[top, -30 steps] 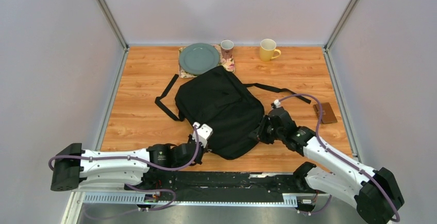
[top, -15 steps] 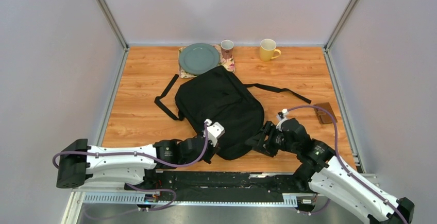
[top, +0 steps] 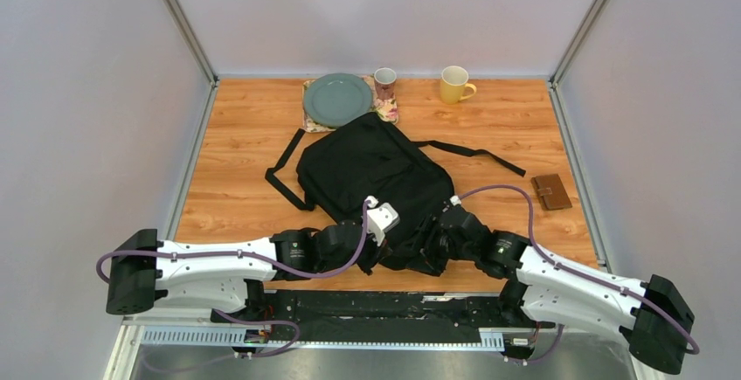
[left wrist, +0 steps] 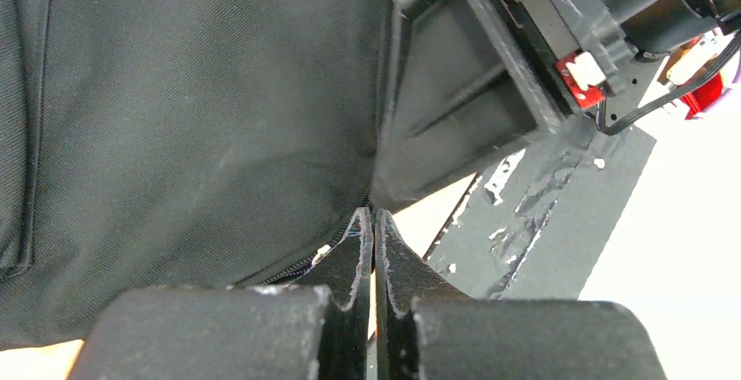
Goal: Pack the student bag
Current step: Zip the student bag at the center of the board.
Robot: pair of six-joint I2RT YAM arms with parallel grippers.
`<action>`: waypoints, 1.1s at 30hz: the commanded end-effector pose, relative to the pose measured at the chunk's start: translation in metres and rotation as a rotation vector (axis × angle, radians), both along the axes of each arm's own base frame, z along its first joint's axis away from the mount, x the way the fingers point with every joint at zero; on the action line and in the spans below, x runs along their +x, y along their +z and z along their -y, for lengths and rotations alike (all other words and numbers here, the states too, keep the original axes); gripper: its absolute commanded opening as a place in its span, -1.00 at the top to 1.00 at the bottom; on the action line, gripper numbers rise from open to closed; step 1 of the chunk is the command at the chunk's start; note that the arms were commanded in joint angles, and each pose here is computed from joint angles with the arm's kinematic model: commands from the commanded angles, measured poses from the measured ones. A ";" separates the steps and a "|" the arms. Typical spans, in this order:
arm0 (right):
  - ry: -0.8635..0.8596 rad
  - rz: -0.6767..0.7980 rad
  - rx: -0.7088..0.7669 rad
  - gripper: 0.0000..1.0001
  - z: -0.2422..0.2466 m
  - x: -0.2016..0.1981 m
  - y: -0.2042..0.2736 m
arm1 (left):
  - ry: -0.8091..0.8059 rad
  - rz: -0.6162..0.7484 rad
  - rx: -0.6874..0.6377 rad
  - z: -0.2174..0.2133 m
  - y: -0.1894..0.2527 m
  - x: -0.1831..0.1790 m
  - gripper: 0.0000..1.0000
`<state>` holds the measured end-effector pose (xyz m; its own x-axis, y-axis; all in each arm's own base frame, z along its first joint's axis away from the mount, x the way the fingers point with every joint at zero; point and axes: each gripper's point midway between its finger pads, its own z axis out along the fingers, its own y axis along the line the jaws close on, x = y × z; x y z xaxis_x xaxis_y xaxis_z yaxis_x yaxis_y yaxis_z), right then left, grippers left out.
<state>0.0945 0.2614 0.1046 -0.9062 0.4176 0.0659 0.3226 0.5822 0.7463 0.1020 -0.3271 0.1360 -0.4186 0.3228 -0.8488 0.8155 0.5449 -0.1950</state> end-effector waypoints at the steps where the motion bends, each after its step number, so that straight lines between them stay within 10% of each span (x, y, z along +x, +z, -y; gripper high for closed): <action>1: -0.159 0.045 0.106 -0.17 -0.015 0.032 0.031 | -0.045 0.006 -0.106 0.016 0.029 -0.006 1.00; 10: -0.311 0.028 0.073 -0.12 -0.003 0.050 0.011 | -0.035 0.005 -0.110 0.009 0.026 -0.007 1.00; 17: -0.342 0.071 0.019 1.00 0.010 0.055 -0.001 | -0.016 0.021 -0.099 0.003 0.024 -0.003 1.00; 26: -0.405 0.181 -0.020 1.00 0.043 0.063 0.001 | 0.342 0.148 0.215 -0.096 -0.033 0.045 1.00; 33: -0.351 0.181 -0.032 1.00 0.040 0.058 -0.004 | 0.517 0.120 0.143 -0.144 -0.040 0.072 1.00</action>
